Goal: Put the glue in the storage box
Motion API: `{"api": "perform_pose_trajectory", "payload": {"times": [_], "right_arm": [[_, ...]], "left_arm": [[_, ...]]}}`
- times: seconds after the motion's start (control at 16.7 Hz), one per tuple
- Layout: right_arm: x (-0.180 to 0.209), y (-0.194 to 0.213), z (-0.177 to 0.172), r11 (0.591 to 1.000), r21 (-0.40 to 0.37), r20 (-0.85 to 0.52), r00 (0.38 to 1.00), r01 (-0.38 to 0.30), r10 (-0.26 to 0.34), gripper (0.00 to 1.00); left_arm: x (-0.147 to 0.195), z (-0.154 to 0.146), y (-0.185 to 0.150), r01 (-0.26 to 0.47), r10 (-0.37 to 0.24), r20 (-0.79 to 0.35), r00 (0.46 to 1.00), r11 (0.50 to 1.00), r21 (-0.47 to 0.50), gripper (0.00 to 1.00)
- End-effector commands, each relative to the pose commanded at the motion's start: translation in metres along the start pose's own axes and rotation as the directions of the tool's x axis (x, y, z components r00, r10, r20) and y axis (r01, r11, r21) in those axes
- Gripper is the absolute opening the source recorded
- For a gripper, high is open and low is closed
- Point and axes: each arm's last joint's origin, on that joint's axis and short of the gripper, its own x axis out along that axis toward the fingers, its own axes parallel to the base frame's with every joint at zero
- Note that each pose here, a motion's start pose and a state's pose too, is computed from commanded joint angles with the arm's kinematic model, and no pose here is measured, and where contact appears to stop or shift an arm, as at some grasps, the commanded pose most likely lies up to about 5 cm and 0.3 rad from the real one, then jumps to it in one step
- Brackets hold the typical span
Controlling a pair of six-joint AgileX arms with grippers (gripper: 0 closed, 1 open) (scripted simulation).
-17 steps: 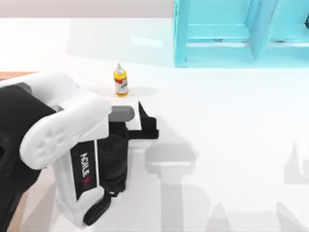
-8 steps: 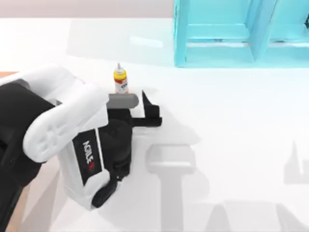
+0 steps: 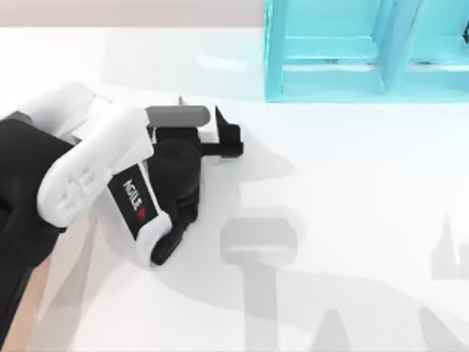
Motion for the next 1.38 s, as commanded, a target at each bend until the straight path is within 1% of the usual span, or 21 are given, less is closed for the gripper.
{"api": "perform_pose_trajectory", "payload": {"times": [0.24, 1.02, 1.08, 1.38], "right_arm": [[0.0, 0.0, 0.0, 1.0, 0.0, 0.0, 1.0, 0.0, 0.0, 1.0], [0.0, 0.0, 0.0, 1.0, 0.0, 0.0, 1.0, 0.0, 0.0, 1.0], [0.0, 0.0, 0.0, 1.0, 0.0, 0.0, 1.0, 0.0, 0.0, 1.0], [0.0, 0.0, 0.0, 1.0, 0.0, 0.0, 1.0, 0.0, 0.0, 1.0]], "left_arm": [[0.0001, 0.0, 0.0, 0.0, 0.0, 0.0, 1.0, 1.0, 0.0, 1.0], [0.0001, 0.0, 0.0, 0.0, 0.0, 0.0, 1.0, 1.0, 0.0, 0.02], [0.0001, 0.0, 0.0, 0.0, 0.0, 0.0, 1.0, 1.0, 0.0, 0.0], [0.0001, 0.0, 0.0, 0.0, 0.0, 0.0, 1.0, 1.0, 0.0, 0.0]]}}
